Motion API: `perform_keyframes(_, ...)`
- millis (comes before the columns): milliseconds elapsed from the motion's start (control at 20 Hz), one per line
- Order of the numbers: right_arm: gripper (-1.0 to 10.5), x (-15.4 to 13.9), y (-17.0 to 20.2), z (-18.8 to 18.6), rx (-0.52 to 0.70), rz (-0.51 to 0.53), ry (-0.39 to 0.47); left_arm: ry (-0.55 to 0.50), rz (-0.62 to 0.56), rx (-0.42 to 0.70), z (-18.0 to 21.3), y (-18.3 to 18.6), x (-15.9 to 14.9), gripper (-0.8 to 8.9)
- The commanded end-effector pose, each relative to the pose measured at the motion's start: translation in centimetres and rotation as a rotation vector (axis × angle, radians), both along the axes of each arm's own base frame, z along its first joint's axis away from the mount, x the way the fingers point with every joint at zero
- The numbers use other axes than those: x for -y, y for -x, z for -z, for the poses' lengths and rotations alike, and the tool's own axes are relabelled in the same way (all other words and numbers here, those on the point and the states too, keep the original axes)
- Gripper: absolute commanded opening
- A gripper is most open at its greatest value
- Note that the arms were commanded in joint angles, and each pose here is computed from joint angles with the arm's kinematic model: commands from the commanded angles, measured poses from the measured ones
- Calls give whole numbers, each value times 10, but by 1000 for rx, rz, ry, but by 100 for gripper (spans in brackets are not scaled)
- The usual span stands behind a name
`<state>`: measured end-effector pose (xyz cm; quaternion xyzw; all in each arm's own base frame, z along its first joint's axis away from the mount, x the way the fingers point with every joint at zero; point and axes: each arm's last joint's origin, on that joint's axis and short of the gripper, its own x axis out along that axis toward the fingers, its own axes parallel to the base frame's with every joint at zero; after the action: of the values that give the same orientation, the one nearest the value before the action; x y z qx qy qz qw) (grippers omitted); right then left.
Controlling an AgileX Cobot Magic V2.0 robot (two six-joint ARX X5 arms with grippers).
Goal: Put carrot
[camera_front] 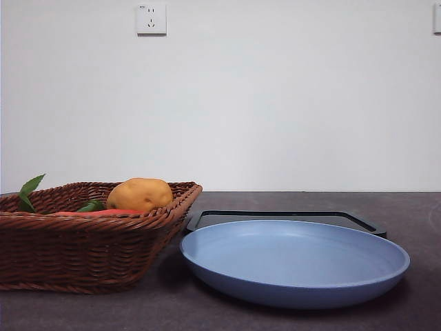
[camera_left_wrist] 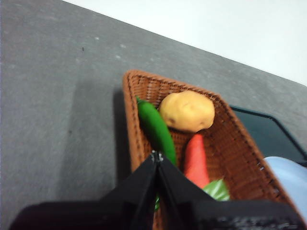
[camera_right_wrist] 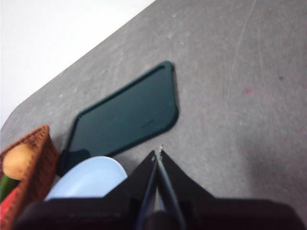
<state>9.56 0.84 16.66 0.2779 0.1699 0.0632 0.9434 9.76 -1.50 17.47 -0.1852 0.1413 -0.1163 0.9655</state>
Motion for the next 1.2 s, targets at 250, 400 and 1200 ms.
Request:
perform_keyframes(250,5,0,-6,-47,-13,-36,108,-17,98,-66,-39,-19,4,7)
perform_keyframes(400,5,-1,-13,-61,-56,-57,157,-37,186,-115,-50,-35,8,7)
perform_keyframes(1200,274,-17,-74,-40,-567,-481,70,-17,521,-386,-61,-94,27,284)
